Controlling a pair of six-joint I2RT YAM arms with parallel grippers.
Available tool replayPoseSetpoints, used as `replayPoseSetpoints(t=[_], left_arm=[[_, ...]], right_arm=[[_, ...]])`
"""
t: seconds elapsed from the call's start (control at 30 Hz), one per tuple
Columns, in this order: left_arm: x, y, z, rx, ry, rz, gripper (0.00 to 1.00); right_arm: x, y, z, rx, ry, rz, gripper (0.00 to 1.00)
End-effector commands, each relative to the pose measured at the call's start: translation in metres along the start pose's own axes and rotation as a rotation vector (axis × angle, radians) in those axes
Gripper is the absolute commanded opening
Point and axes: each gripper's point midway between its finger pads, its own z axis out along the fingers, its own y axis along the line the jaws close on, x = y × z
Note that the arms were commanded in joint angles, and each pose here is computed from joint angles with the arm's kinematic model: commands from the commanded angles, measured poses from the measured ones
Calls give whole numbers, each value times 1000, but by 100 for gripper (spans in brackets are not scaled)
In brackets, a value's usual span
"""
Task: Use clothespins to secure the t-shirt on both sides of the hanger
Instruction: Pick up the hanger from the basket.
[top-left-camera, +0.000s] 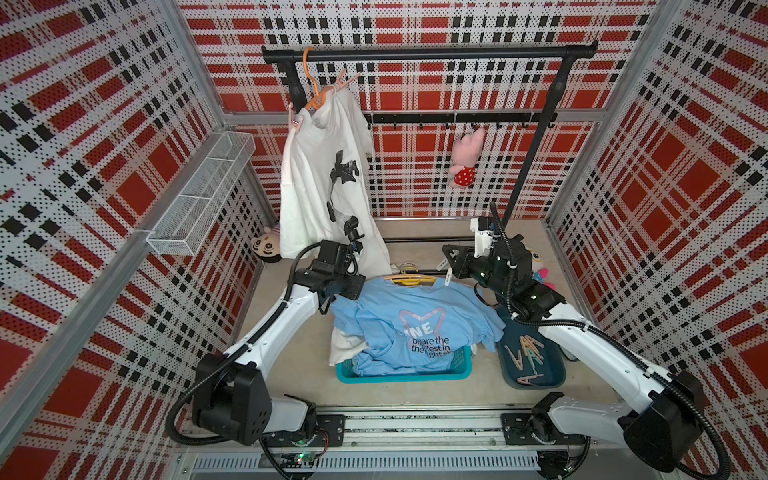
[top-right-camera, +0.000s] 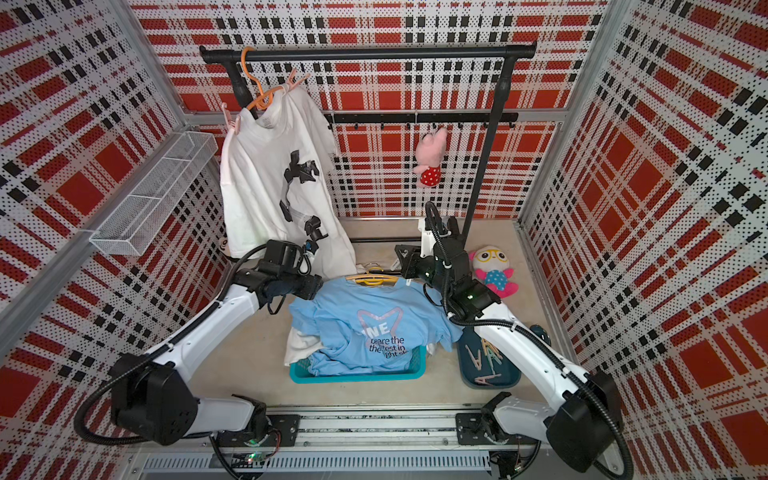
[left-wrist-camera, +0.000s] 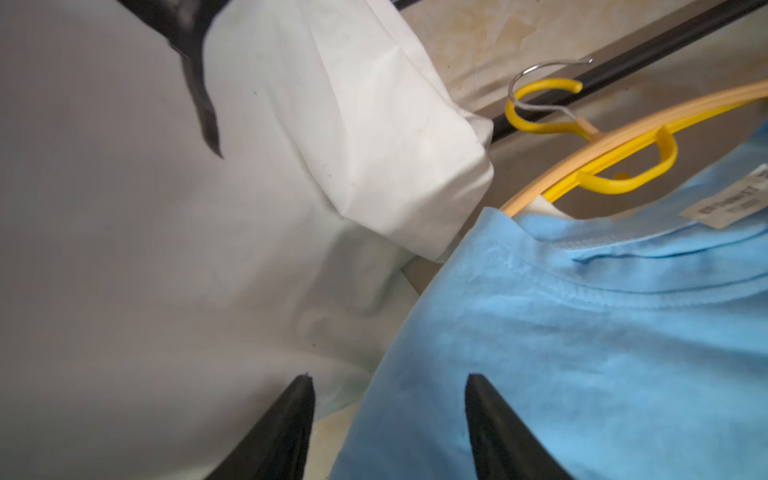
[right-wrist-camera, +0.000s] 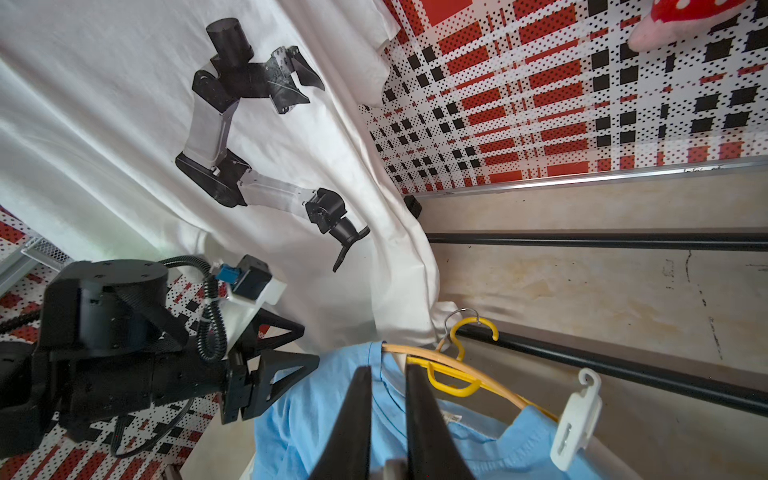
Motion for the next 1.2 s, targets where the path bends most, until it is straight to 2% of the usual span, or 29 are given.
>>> replayPoseSetpoints(t=[0.0,0.1,0.2,0.33,0.6,0.77,0.97,1.17], left_arm=[[-7,1,-5,-44,23,70,63],[-11,1,2,-44,42,94,63],[-2,-5,12,-20,100,134,62],[9,1,20,-54,160,170,59],[13,-9,24,2,175,217,58],[21,-8,34,2,215,233,53],[18,-14,27,34,188,234,59],[21,-9,16,23,158,233,60]], right_arm=[[2,3,-5,-15,17,-48,0],[3,4,-8,-24,17,-50,0],[8,3,-8,-26,28,-52,0],[12,-1,-7,-10,41,-67,0],[12,3,-7,-24,64,-83,0],[13,2,-6,-19,75,-96,0],[12,7,-5,-39,81,-99,0],[13,7,-4,-40,85,-103,0]])
